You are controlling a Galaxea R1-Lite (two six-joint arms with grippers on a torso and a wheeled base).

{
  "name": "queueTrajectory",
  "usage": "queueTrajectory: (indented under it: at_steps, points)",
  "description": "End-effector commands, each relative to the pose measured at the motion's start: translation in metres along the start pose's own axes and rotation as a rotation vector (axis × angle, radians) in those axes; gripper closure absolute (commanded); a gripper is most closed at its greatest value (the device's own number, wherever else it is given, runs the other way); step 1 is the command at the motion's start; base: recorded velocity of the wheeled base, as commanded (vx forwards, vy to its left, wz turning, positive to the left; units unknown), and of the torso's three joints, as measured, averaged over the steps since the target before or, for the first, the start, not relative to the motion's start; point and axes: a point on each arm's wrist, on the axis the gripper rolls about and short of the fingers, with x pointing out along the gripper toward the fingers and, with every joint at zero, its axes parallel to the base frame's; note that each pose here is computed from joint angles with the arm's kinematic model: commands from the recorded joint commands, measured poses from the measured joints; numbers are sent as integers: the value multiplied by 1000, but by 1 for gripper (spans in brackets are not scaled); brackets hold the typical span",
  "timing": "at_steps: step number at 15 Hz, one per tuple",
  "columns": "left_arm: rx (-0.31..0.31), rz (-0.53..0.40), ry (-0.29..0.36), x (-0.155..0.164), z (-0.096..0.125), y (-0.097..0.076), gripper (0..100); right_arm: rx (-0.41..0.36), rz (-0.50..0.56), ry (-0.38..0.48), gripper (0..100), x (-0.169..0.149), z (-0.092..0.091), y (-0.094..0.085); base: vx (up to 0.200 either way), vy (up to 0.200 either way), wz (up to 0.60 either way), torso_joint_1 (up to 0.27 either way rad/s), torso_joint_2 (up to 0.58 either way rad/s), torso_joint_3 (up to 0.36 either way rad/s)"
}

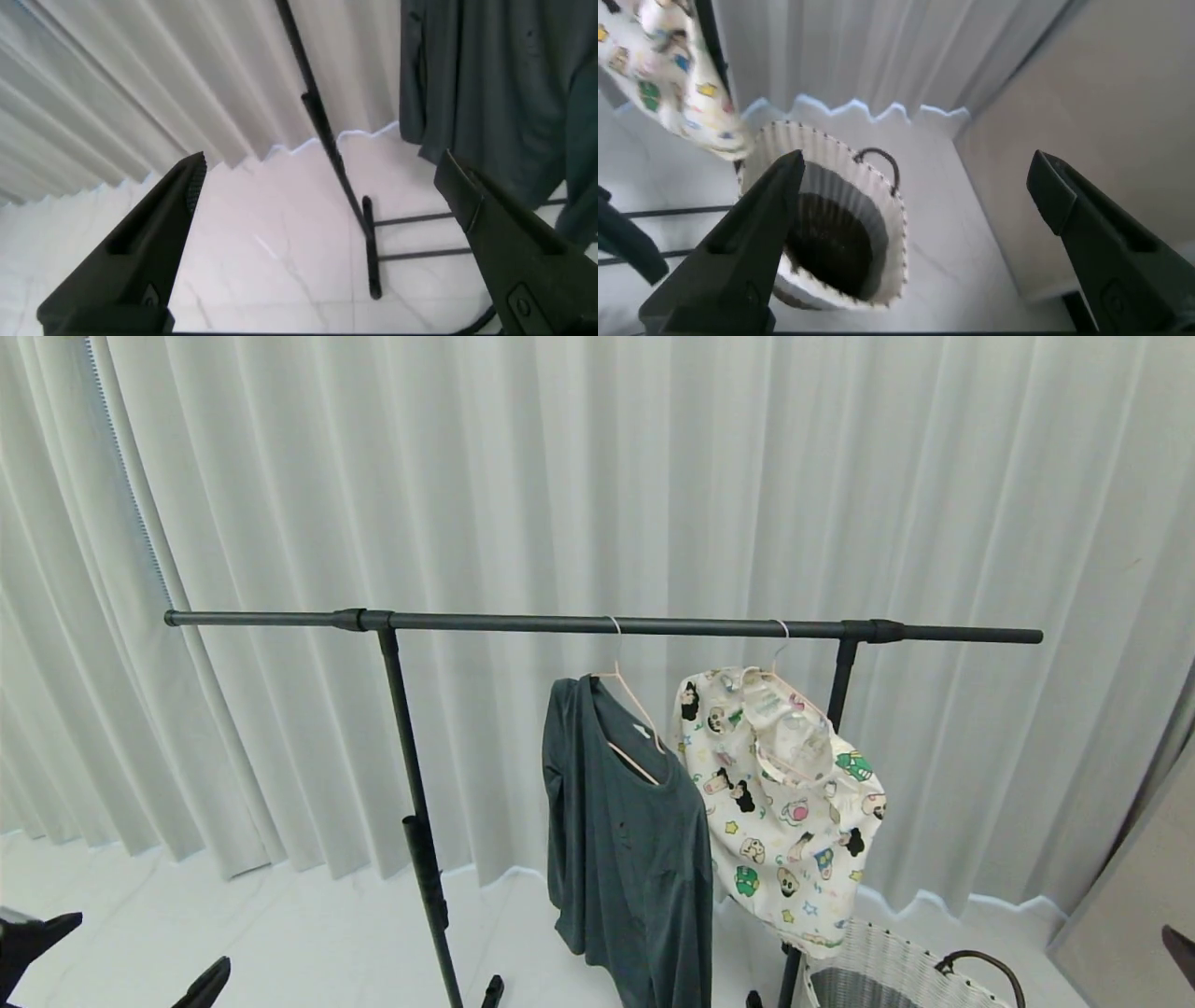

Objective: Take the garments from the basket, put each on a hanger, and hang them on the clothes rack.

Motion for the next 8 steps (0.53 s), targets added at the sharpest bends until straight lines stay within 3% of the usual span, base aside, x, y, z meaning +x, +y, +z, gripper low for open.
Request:
queueTrajectory:
  at_steps: [1, 5, 8]
  points:
    - [3, 49, -41, -16, -23, -10, 0, 22, -15, -72, 0, -23, -16, -5, -200, 0, 0, 2, 2, 7]
    - [-4, 172, -83, -40, -47, -19, 0, -24, -21, -95, 0, -58, -61, -9, -200, 0, 0, 1, 0, 2]
    - [-18, 213, -162, -51, -56, -23, 0, 6, -27, -200, 0, -75, -88, -10, -200, 0, 0, 14, 4, 4]
